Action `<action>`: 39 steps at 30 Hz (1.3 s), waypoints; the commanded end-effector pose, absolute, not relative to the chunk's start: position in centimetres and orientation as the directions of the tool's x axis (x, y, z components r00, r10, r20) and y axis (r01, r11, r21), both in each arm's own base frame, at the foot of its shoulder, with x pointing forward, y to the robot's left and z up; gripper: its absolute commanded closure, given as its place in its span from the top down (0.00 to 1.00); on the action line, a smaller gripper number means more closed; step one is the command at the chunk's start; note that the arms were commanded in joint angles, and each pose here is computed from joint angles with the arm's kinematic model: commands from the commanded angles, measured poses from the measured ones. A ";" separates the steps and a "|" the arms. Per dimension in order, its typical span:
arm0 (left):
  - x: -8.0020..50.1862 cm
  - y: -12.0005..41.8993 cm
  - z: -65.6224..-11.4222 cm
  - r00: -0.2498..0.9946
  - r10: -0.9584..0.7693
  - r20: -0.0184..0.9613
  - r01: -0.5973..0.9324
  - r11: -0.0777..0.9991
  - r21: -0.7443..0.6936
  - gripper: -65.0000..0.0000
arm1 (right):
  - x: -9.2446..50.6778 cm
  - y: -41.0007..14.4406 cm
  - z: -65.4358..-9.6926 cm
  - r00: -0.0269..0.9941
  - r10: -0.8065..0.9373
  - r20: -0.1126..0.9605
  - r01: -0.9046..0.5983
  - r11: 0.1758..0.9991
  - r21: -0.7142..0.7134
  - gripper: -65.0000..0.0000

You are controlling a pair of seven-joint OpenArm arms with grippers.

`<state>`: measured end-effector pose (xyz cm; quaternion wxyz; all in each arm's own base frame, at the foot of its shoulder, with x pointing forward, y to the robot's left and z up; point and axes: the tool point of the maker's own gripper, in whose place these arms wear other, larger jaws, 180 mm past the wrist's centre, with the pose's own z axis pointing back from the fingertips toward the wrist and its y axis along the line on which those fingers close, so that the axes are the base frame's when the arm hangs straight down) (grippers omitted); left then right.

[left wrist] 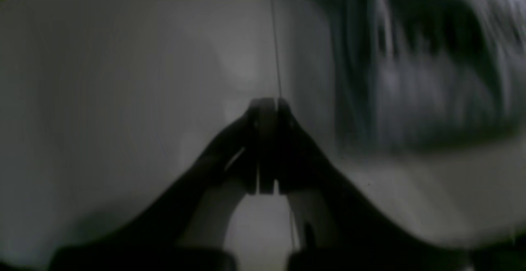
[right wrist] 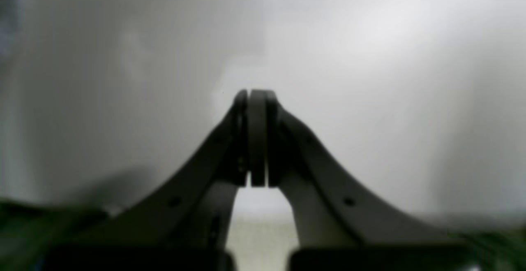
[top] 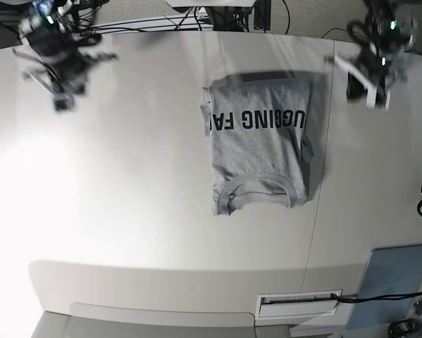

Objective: Fold the T-shirt properly

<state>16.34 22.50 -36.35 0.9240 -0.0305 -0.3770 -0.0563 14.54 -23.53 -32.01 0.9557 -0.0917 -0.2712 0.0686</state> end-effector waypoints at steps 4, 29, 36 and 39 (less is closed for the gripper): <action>9.7 22.5 -38.0 0.806 -0.115 0.581 0.169 0.985 -0.039 0.00 | 7.4 -25.5 -33.2 0.933 0.092 0.349 -0.020 0.979 -0.204 0.00; -11.2 17.1 -58.7 0.960 0.264 0.097 -0.208 0.897 -0.389 0.28 | -12.7 -31.3 -56.5 0.970 -0.231 -0.082 0.232 0.973 0.001 0.00; -8.3 15.2 -62.5 0.984 0.181 0.007 -0.171 0.941 -0.293 0.28 | -6.3 -30.9 -59.8 0.935 -0.343 0.086 0.334 0.937 0.103 0.00; -8.1 14.3 -63.4 0.980 0.160 -0.115 -0.186 0.945 -0.270 0.28 | -5.1 -29.5 -60.8 0.939 -0.337 0.062 0.327 0.936 0.129 0.00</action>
